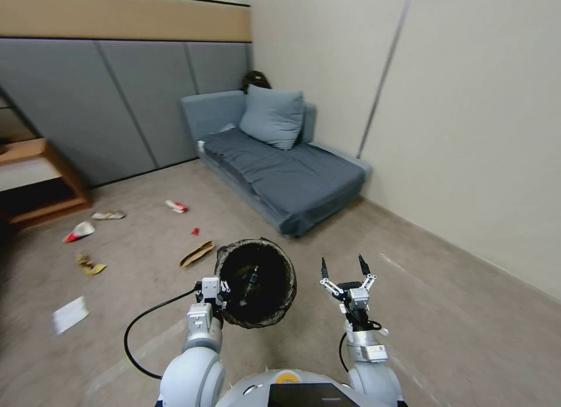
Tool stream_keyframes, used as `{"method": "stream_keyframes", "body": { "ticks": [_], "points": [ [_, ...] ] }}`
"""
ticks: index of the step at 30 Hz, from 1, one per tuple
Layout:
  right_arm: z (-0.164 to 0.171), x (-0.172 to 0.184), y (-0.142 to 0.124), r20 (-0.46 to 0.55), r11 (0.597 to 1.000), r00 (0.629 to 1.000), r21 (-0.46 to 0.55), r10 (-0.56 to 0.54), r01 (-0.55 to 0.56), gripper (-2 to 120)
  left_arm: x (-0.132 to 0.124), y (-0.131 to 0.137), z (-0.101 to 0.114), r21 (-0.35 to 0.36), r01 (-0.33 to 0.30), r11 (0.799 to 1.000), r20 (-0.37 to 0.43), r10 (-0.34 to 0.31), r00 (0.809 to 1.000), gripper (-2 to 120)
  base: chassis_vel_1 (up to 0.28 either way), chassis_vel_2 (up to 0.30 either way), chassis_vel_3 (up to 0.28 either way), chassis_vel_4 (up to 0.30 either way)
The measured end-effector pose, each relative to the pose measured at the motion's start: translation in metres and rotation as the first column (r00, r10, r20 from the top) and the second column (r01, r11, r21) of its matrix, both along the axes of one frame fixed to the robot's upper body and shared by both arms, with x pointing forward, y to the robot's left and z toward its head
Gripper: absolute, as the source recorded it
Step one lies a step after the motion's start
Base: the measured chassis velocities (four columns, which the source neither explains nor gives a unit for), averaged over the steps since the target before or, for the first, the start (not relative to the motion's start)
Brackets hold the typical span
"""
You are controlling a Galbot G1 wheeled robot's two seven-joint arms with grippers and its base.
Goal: Pick up the trash bin, then pick up the garbage from the floor and place it into the trash bin.
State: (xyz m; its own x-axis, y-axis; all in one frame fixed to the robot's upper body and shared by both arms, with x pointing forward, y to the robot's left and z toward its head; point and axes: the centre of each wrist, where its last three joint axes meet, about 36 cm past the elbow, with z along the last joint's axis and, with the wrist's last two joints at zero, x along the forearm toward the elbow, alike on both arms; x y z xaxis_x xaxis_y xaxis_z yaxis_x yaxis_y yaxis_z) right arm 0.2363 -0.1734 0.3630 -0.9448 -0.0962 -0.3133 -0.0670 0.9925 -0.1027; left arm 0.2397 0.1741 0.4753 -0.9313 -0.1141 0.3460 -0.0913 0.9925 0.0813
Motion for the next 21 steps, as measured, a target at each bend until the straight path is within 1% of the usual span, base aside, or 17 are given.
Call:
{"method": "stream_keyframes", "body": {
  "ticks": [21],
  "points": [
    [0.0013,0.0008,0.0054,0.005,1.0,1.0,0.005,0.012,-0.012,100,-0.0008,0.0003,0.0009,0.0,-0.005,1.0,0.009,0.005,1.0,1,0.121,0.124,0.126,0.128]
  ]
}}
